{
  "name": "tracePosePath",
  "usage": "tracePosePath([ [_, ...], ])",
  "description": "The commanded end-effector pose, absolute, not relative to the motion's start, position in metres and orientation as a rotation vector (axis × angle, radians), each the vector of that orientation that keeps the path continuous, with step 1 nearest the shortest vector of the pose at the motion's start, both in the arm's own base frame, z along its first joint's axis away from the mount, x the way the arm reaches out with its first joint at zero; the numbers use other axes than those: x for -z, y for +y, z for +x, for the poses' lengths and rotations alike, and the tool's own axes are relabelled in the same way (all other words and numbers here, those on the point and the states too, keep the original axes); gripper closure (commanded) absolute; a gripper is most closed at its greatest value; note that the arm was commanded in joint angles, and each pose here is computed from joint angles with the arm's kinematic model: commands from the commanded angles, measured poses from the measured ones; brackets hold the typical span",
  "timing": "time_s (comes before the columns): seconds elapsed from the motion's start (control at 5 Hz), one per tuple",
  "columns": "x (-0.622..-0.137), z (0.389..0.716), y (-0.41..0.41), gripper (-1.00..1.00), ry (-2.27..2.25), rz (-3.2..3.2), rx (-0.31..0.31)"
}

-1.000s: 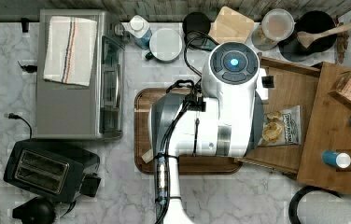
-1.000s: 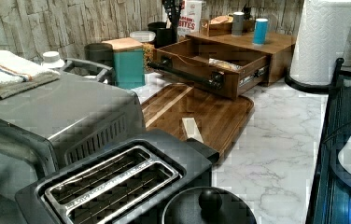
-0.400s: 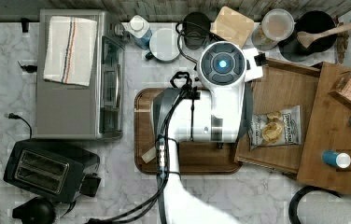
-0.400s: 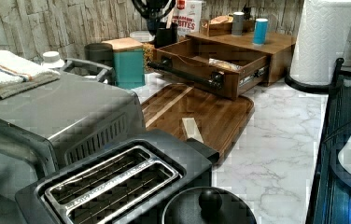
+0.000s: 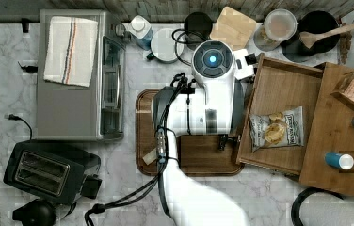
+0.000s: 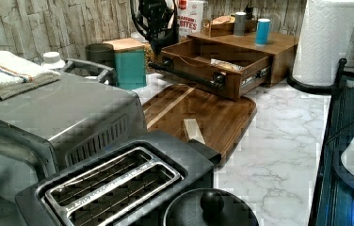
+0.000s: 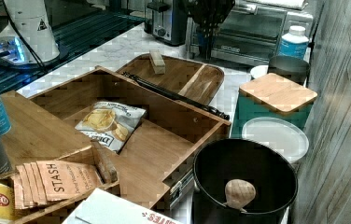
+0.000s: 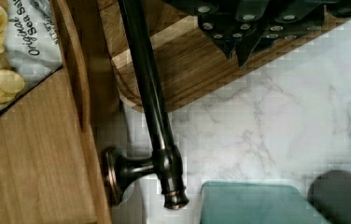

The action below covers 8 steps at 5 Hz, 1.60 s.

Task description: Close the drawer.

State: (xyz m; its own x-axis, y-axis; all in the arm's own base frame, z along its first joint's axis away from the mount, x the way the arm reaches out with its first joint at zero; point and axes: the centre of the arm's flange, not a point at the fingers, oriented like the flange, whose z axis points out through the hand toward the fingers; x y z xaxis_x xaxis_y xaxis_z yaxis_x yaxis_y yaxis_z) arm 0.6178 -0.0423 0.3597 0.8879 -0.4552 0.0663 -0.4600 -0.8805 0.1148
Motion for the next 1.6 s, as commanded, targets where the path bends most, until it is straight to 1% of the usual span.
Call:
tracePosePath([
  [0.2, -0.31, 0.618, -0.035, 1.0, -0.438, 2.915, -0.028],
  [0.4, -0.294, 0.616, -0.036, 1.0, -0.431, 2.91, 0.003],
  [0.6, -0.283, 0.613, -0.041, 1.0, -0.465, 2.906, 0.006],
  [0.8, -0.272, 0.611, -0.045, 1.0, -0.435, 2.901, -0.008],
  [1.0, -0.27, 0.606, -0.057, 1.0, -0.414, 2.911, 0.012],
  [1.2, -0.264, 0.596, -0.075, 1.0, -0.404, 2.927, 0.004],
  [1.6, -0.274, 0.578, -0.124, 1.0, -0.421, 2.923, 0.027],
])
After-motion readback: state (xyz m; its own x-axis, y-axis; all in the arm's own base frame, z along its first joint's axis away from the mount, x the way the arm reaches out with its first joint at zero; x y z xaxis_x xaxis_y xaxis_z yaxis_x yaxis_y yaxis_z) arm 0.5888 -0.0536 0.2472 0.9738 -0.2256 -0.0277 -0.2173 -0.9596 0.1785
